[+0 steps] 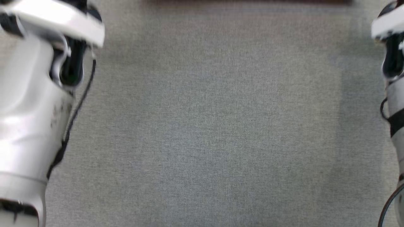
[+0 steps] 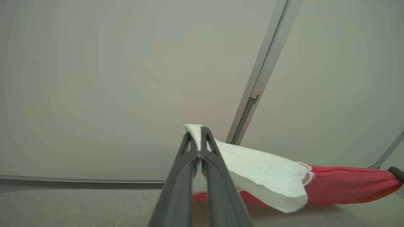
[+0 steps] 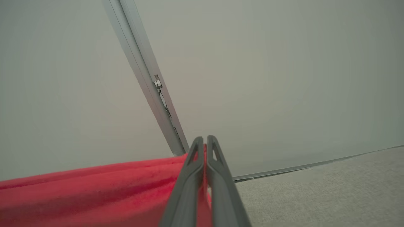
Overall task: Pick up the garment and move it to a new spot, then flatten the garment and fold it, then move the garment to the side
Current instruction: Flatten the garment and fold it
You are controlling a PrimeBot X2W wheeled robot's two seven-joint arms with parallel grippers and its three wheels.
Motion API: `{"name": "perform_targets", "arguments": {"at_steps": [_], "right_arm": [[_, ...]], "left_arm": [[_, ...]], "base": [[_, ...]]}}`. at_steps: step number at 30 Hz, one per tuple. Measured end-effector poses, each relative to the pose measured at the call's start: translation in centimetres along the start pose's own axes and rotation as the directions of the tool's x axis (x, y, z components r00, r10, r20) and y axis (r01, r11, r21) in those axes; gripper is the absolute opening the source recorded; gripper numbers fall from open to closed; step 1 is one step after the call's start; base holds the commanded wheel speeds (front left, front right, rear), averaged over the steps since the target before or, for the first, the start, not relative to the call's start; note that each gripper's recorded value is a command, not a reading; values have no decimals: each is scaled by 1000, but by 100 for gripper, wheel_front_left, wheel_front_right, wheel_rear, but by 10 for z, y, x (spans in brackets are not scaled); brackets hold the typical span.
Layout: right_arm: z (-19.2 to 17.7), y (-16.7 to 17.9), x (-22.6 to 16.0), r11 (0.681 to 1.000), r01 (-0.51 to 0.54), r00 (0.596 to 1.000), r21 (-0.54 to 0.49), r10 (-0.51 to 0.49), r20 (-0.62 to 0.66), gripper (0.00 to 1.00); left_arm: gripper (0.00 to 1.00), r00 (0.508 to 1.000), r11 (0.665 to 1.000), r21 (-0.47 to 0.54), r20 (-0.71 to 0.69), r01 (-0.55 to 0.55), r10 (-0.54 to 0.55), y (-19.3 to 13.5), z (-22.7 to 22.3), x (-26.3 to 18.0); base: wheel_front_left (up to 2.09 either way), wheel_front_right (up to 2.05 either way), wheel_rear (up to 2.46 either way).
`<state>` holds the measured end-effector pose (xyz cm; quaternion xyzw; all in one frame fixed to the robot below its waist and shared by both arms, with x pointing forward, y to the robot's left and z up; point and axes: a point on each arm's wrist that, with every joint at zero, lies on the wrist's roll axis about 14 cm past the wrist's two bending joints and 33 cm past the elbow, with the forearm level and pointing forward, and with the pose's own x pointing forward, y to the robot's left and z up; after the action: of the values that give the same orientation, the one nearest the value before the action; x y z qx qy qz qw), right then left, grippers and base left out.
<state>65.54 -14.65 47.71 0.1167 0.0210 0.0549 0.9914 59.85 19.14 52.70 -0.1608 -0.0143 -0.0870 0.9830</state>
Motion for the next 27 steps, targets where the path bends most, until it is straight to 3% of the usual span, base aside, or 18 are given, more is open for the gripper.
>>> {"name": "perform_targets", "arguments": {"at_steps": [8, 15, 27], "right_arm": [[-22, 10, -63, 996, -52, 992, -78, 43, -116, 0], [-37, 10, -119, 986, -90, 976, -138, 60, -207, 0], [-39, -1, -181, 995, -46, 969, -90, 22, -245, 0]], "left_arm": [[0, 988, 999, 41, -150, -30, 36, 9, -40, -82], [0, 957, 991, 132, -291, 28, 11, 5, -68, -146], [0, 900, 980, 145, -432, 137, -62, -14, -89, -216]], "base": [[0, 0, 0], [0, 0, 0], [0, 0, 0]]}}
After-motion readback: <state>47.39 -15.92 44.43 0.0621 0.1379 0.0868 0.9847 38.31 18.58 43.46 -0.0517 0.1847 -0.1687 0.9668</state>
